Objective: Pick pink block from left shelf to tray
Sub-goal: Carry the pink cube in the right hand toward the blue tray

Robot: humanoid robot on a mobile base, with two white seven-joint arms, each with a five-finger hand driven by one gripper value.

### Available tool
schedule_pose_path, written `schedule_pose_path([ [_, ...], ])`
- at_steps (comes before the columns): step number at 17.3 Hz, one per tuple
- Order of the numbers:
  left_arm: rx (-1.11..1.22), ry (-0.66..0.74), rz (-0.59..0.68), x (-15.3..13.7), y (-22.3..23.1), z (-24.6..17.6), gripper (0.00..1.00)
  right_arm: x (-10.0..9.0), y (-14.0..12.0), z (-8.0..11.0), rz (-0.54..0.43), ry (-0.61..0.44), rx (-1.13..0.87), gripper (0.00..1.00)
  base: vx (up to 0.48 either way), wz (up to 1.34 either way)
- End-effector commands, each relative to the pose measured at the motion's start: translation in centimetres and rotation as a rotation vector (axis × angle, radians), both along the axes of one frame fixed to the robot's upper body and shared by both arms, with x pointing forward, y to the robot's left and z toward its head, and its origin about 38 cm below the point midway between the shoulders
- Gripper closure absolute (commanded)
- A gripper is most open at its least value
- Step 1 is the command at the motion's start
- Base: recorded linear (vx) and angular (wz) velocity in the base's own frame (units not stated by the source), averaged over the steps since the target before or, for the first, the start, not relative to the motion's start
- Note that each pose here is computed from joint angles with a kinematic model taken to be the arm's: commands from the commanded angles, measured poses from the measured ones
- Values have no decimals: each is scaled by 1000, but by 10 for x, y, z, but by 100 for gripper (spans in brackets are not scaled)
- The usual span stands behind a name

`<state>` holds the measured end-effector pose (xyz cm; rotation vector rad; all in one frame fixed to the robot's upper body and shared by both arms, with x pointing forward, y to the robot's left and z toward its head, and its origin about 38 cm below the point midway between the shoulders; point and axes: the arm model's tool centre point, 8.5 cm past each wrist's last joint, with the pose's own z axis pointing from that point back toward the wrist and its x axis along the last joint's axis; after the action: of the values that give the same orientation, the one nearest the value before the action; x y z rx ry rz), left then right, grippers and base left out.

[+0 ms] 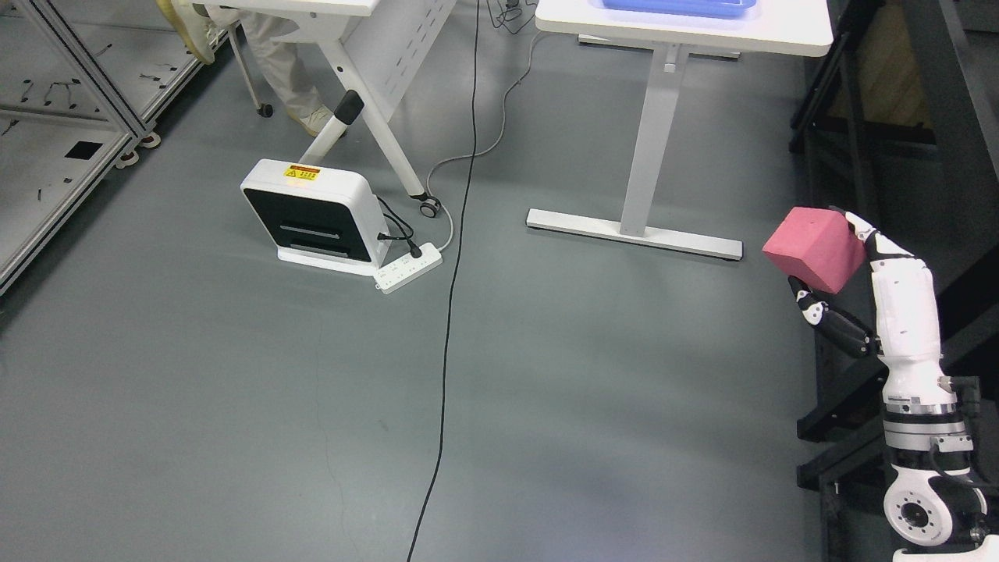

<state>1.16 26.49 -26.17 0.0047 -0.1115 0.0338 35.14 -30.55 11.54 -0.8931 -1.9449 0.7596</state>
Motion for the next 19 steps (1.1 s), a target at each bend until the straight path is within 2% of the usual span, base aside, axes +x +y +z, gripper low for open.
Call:
schedule_pose_path([
  [1,19,-50,-8,27,11,2,0,0,0,1,2,-4,0,97,87,259],
  [8,19,-50,-6,27,11,2,0,0,1,1,2,-3,2,97,178,221],
  [19,19,-50,-6,27,11,2,0,-1,4,-1,15,2,1,97,311,-108],
])
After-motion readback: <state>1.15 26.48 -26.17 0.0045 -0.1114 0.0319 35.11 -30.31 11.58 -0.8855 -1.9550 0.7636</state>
